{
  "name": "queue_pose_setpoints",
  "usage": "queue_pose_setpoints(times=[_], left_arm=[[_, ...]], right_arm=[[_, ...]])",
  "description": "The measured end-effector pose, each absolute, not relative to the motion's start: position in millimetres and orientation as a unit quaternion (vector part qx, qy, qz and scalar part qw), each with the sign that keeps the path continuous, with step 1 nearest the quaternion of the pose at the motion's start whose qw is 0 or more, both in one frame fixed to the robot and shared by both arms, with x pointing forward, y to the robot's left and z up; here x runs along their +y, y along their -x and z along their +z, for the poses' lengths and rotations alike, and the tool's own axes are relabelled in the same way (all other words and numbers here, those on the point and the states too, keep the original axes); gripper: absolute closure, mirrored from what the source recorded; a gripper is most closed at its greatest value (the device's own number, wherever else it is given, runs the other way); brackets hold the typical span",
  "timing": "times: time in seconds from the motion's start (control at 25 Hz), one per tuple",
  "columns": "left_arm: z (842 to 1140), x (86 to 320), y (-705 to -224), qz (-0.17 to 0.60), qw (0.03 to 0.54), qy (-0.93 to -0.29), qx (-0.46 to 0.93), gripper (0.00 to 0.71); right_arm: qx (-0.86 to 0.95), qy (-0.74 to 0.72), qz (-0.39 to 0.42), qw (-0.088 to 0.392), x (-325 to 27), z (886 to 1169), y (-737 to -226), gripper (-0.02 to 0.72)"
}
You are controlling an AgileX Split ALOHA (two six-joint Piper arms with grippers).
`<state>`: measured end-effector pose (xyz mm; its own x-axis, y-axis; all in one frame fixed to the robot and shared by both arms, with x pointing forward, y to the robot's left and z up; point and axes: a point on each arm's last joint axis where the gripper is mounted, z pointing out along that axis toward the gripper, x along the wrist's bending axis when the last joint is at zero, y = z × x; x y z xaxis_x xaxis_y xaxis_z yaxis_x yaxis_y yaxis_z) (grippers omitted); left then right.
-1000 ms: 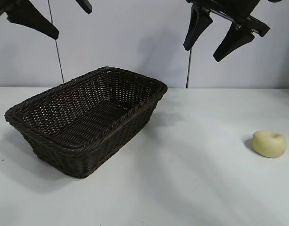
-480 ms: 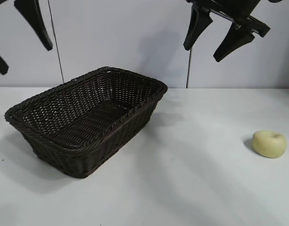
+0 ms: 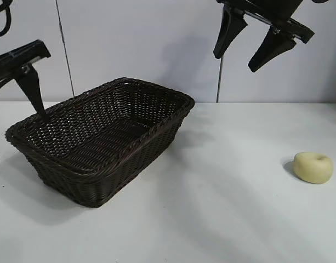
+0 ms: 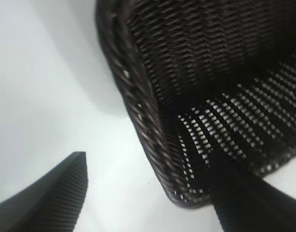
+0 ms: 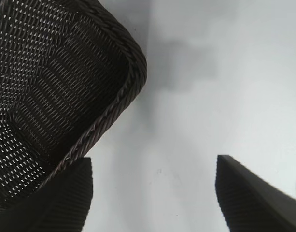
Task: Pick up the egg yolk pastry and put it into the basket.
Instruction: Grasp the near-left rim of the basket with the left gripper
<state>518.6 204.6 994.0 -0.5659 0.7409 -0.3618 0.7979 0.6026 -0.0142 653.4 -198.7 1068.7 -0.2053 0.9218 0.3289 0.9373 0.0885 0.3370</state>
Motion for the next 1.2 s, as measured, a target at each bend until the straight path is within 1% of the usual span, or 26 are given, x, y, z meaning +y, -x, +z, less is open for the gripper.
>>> queue_pose_setpoints(times=[0.16,0.4,0.56,0.76,1.08,1.2], left_arm=[[986.0,206.3,-518.0,-0.082,0.174,-0.41,0.892,0.199],[988.0,206.3,-524.4,-0.074,0.206,-0.378,0.9,0.199],[988.4,206.5,-526.7,-0.071,0.216,-0.368,0.902,0.199],[975.7,205.6,-530.7,-0.073,0.198,-0.366,0.907,0.199],[954.8,204.5,-543.0,-0.062,0.201,-0.357,0.91,0.199],[941.4,203.9,-546.5,-0.062,0.187,-0.355,0.914,0.199]], right_arm=[[-0.738,0.63,-0.242,0.016,-198.7,1068.7,-653.4,0.185],[-0.738,0.63,-0.242,0.016,-198.7,1068.7,-653.4,0.185],[-0.738,0.63,-0.242,0.016,-198.7,1068.7,-653.4,0.185],[-0.738,0.63,-0.242,0.016,-198.7,1068.7,-653.4,0.185],[-0.738,0.63,-0.242,0.016,-198.7,1068.7,-653.4,0.185],[-0.738,0.63,-0.242,0.016,-198.7,1068.7,-653.4,0.185]])
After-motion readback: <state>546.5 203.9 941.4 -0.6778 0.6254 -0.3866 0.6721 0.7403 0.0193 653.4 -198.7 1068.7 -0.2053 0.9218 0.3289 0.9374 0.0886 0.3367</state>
